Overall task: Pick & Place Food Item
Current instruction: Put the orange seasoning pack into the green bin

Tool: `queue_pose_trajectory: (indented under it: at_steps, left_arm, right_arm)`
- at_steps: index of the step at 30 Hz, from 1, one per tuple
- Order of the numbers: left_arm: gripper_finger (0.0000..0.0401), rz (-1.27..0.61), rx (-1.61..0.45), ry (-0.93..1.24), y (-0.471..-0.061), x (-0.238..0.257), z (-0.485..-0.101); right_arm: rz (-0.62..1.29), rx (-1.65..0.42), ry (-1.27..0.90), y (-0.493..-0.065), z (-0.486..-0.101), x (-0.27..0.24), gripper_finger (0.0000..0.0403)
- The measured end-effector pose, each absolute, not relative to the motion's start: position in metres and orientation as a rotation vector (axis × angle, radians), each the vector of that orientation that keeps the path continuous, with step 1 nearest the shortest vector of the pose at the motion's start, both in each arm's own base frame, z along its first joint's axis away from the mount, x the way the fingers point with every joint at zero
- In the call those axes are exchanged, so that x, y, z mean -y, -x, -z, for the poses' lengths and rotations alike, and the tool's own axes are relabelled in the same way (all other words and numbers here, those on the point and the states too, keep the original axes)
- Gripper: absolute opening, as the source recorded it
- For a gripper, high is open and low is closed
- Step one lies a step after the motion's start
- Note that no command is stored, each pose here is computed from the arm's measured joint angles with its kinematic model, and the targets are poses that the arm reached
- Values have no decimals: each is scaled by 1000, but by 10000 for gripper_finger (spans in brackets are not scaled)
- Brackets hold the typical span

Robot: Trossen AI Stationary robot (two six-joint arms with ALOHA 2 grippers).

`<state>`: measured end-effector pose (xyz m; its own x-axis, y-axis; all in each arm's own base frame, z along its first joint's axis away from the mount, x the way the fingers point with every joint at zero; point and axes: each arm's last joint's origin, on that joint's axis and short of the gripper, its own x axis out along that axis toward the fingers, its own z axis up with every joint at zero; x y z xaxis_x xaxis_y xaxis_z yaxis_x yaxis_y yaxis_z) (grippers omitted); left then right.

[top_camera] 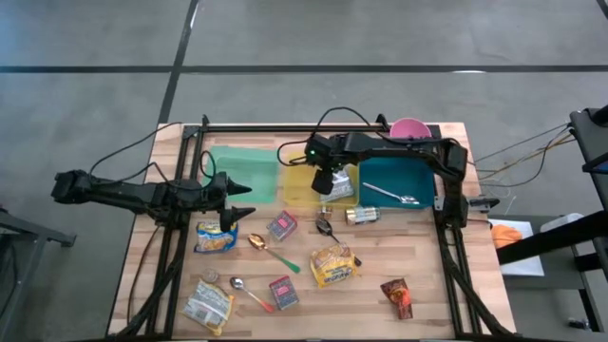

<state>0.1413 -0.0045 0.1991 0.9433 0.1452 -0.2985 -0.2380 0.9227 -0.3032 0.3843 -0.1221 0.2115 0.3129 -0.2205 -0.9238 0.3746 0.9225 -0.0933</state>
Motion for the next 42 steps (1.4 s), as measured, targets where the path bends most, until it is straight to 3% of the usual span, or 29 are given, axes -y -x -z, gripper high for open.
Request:
queue_pose_trajectory:
  at_steps: [12,21,32,42]
  left_arm:
    - [381,-201,-276,340,-141,5,-199]
    - [381,-198,-276,341,-141,5,-199]
    - [381,-197,-267,345,-142,5,-200]
    - [381,-194,-254,347,-142,5,-201]
  right_arm:
    - [384,-1150,-103,-361,-266,64,176]
    - [460,-1290,-183,-322,-256,14,176]
    - [493,-1264,-441,-267,-254,-57,176]
    - [656,-1265,-646,-223,-238,-106,176]
